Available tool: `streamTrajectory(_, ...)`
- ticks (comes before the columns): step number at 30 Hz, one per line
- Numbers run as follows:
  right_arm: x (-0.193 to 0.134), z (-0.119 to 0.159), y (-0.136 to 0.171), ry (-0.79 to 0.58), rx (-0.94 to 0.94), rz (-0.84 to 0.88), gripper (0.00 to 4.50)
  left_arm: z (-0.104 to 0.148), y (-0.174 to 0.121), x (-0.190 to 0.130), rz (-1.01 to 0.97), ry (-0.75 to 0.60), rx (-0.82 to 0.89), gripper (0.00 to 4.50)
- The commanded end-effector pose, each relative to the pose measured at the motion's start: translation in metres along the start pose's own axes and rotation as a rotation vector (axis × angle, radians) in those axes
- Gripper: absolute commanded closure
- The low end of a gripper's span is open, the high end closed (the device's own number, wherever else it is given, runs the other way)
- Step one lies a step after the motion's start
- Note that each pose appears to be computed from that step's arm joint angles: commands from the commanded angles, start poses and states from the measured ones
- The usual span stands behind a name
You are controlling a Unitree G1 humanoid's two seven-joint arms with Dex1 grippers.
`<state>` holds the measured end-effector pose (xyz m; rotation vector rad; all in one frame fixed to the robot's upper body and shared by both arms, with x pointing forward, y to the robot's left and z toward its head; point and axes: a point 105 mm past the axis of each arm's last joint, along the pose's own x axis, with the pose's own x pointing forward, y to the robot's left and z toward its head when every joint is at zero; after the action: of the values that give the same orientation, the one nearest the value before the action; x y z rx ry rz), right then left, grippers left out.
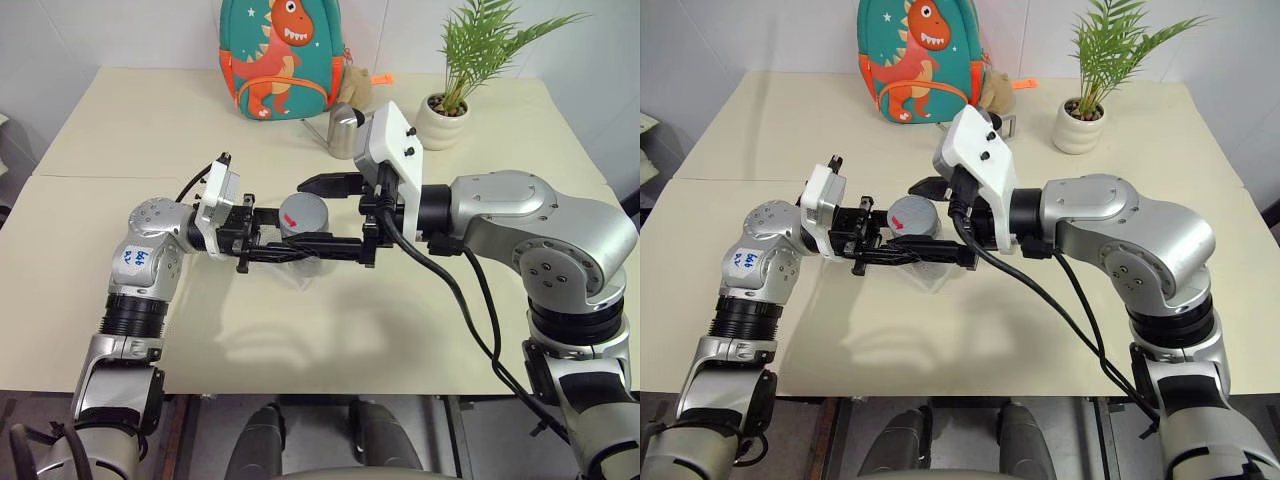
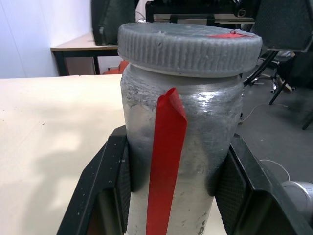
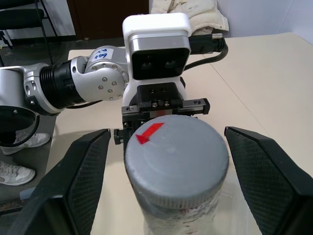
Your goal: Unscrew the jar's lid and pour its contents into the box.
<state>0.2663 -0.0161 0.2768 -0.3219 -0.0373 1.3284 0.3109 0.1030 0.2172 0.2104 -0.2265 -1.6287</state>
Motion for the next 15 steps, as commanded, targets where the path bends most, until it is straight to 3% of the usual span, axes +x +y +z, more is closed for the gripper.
streamTrajectory(1, -0.0045, 0.0074, 0.0024, -0.006, -0.052, -0.002, 0.63, 0.0102, 0.0007, 0.0027, -0.017, -0.011, 0.05, 2.65)
streamTrajectory(15, -0.0035, 0.0067, -0.0009, -0.005, -0.057, -0.015, 0.63, 0.011, -0.0003, 0.0029, -0.019, -0.015, 0.056, 2.65)
